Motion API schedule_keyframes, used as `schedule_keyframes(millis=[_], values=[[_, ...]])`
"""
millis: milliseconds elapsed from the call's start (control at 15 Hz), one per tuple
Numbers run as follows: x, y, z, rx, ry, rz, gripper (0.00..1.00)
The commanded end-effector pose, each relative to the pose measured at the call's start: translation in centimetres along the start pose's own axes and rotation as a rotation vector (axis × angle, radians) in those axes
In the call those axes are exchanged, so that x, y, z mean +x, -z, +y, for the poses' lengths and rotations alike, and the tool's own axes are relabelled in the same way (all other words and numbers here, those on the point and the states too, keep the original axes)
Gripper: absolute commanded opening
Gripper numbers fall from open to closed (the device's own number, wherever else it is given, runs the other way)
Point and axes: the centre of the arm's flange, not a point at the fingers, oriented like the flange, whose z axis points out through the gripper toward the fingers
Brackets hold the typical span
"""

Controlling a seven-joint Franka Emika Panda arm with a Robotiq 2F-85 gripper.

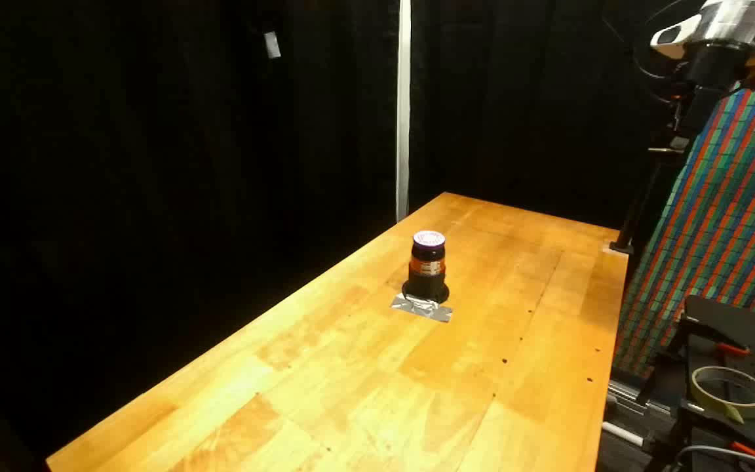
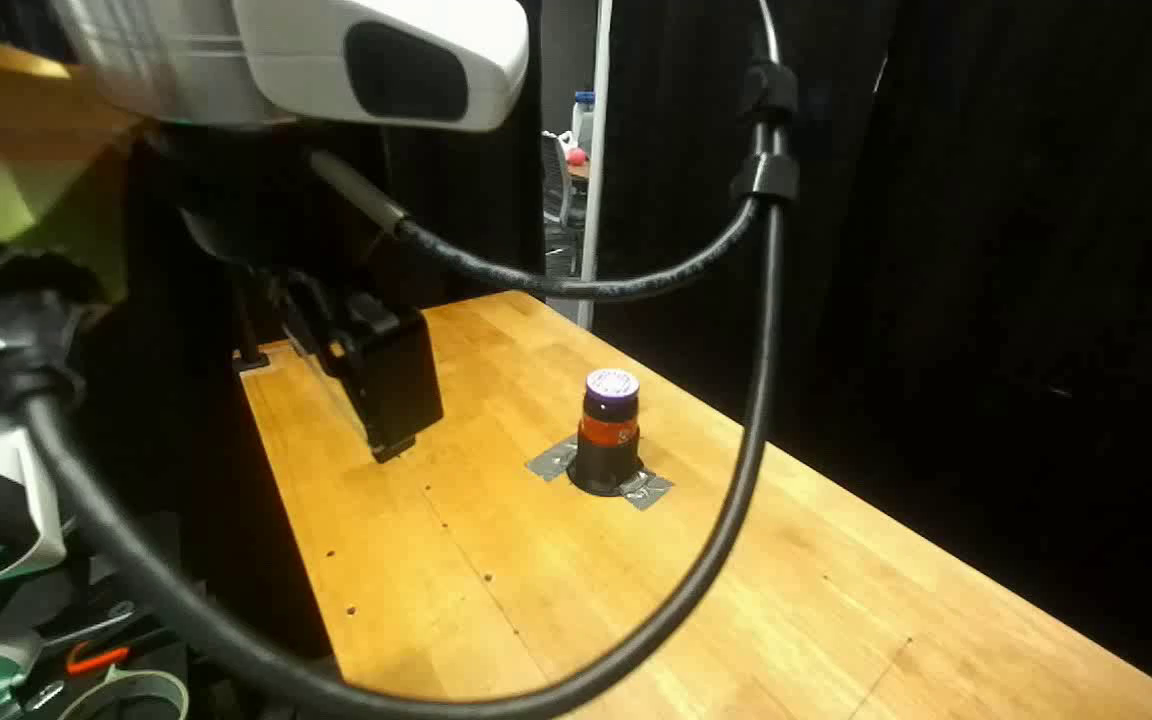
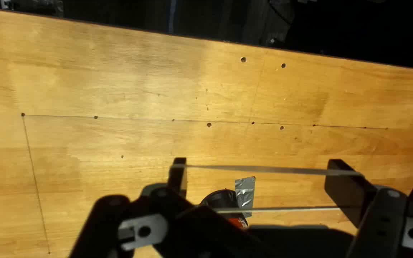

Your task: Put the rubber band around the black cup.

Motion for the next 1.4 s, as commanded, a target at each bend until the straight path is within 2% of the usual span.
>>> schedule_keyframes(millis=[0, 467, 600, 933, 1200, 1333], values=[[0.0, 0.1, 0.0, -0.001, 0.0, 0.002, 1.0], [0.7, 0.1, -0.2, -0.016, -0.019, -0.002, 1.0], [4.6, 0.2, -1.9, -0.093, -0.077, -0.071, 1.0], [14.9, -0.5, -7.1, -0.243, -0.225, -0.175, 1.0], [21.7, -3.9, -8.9, -0.306, -0.3, -0.31, 1.0], [24.5, -6.0, -8.7, -0.311, -0.288, -0.331, 1.0]])
